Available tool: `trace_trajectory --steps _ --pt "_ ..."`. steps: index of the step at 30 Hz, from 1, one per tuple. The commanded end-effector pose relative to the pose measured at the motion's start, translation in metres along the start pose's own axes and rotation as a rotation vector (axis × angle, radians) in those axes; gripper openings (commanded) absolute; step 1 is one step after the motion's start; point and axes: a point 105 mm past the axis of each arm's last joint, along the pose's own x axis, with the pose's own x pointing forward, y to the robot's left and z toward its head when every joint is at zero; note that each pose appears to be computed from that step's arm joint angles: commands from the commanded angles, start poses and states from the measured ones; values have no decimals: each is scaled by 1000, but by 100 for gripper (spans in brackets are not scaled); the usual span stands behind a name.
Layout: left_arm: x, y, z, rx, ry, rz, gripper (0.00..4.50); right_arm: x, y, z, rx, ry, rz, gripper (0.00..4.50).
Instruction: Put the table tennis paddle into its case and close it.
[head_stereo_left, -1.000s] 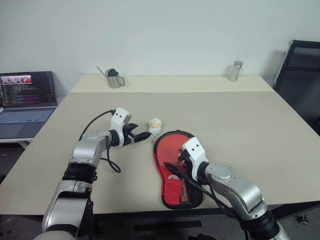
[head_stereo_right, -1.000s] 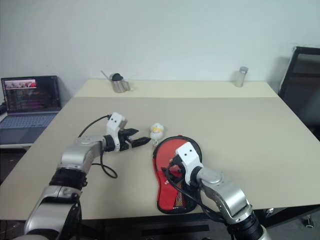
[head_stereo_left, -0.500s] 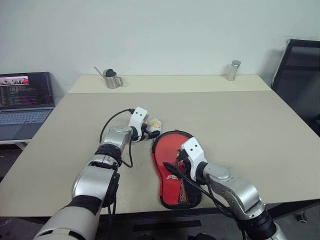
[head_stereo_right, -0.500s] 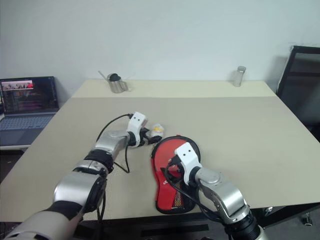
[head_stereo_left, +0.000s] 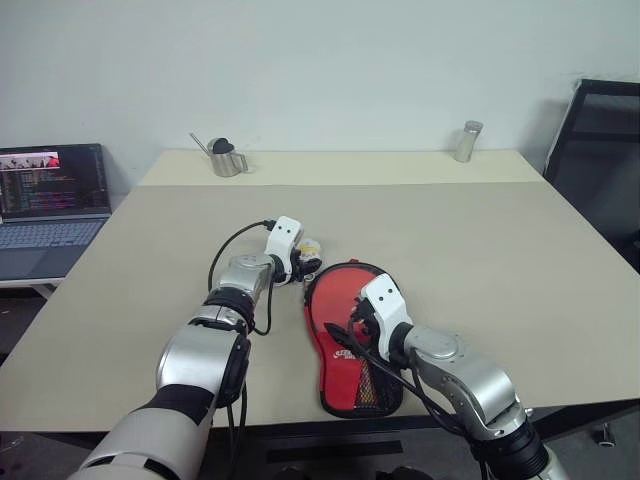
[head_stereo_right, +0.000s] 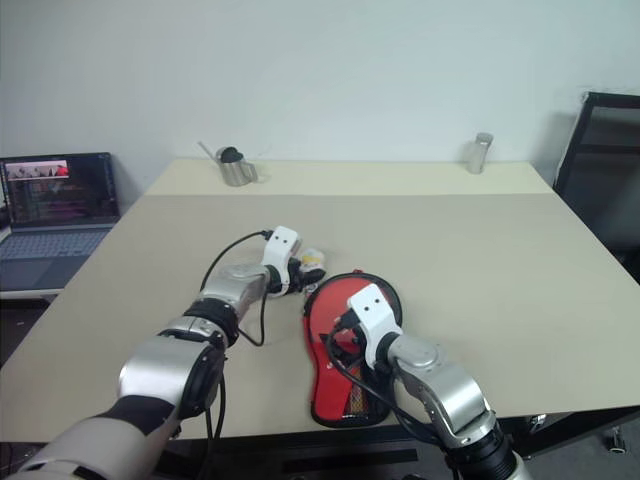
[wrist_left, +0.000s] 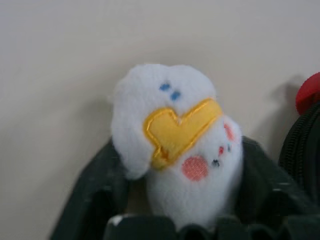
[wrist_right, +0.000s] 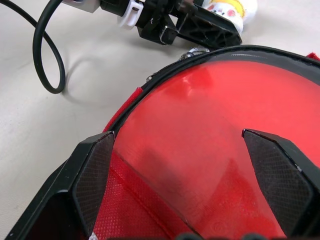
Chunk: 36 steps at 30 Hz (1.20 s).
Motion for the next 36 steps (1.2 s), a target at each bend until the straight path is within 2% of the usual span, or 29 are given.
trace_trajectory --steps 1,3,5,11,17,27,36 --pt "0 -1 10 13 -33 -4 135 -1 0 8 -4 -27 3 450" --pt "0 0 8 7 -34 0 69 -1 -1 9 -23 -28 5 450" --pt "-2 3 6 -2 -39 7 30 2 -7 9 -59 -28 -9 450" --pt "-7 12 4 -8 -66 29 27 8 -23 -12 -118 53 -33 450" --pt "-15 16 22 45 -124 5 27 11 -18 -30 -118 136 -3 450" --pt "-10 3 56 295 -153 -6 27 10 -15 -44 -77 193 -21 450" --pt "2 -20 72 443 -168 -10 27 10 -7 -49 -52 207 -33 450"
